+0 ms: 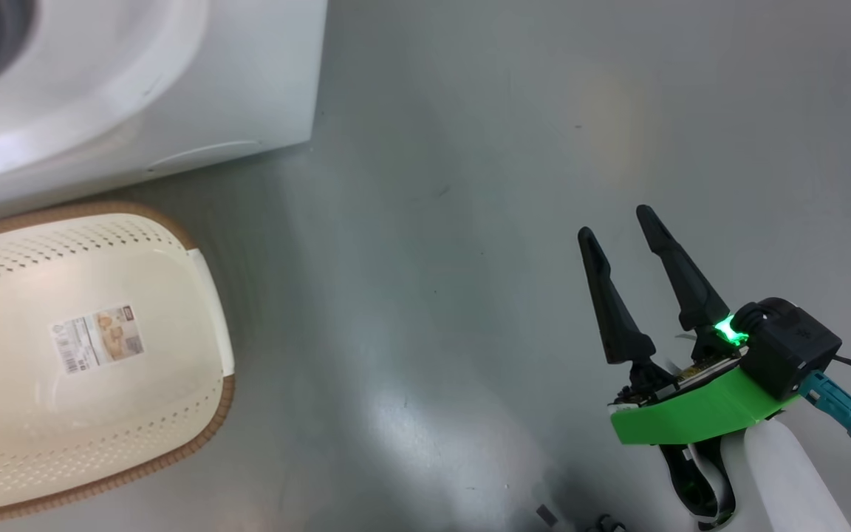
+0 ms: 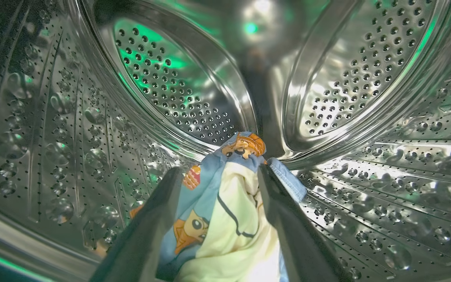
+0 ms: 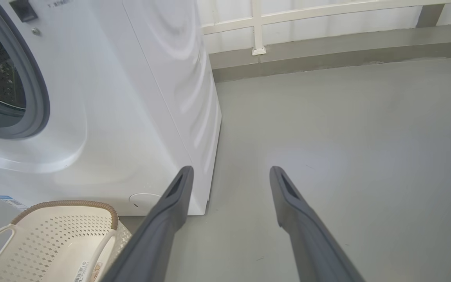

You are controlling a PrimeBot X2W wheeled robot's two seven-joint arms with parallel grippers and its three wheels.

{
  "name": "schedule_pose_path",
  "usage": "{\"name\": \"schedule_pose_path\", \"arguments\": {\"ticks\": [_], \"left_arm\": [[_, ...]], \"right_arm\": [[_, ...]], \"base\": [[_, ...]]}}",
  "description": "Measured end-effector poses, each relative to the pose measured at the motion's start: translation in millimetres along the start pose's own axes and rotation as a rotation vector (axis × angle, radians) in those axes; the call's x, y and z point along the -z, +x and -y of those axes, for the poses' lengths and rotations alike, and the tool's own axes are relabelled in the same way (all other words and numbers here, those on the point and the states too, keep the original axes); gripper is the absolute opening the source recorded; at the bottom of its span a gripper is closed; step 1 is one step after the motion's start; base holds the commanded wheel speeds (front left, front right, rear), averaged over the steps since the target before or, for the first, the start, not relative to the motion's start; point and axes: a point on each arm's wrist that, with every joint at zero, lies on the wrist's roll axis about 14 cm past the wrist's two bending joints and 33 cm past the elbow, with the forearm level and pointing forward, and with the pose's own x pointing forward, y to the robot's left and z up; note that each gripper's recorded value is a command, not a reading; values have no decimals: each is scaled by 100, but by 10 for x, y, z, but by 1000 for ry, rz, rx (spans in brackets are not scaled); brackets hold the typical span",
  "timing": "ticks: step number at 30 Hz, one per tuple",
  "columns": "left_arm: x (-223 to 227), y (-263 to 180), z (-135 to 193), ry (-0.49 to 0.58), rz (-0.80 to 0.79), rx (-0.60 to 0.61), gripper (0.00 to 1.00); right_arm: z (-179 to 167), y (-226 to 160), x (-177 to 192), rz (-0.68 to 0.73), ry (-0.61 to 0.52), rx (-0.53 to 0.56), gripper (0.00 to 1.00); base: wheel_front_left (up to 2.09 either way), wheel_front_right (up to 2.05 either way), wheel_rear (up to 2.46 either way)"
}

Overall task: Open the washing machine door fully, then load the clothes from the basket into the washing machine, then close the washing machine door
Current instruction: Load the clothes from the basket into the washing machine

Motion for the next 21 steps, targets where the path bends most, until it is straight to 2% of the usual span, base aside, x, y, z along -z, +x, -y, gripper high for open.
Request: {"name": "schedule_pose_path", "arguments": {"ticks": [13,21], "left_arm": [[209,-497,-47,22,-18,3,100],[97,-1083,-12,9,66,-4,100]], "right_arm": [[-140,41,-172,52,11,-44,100],[-235,18,-320,88,2,-78,100]], "base": [[0,0,0],[0,0,0]]}}
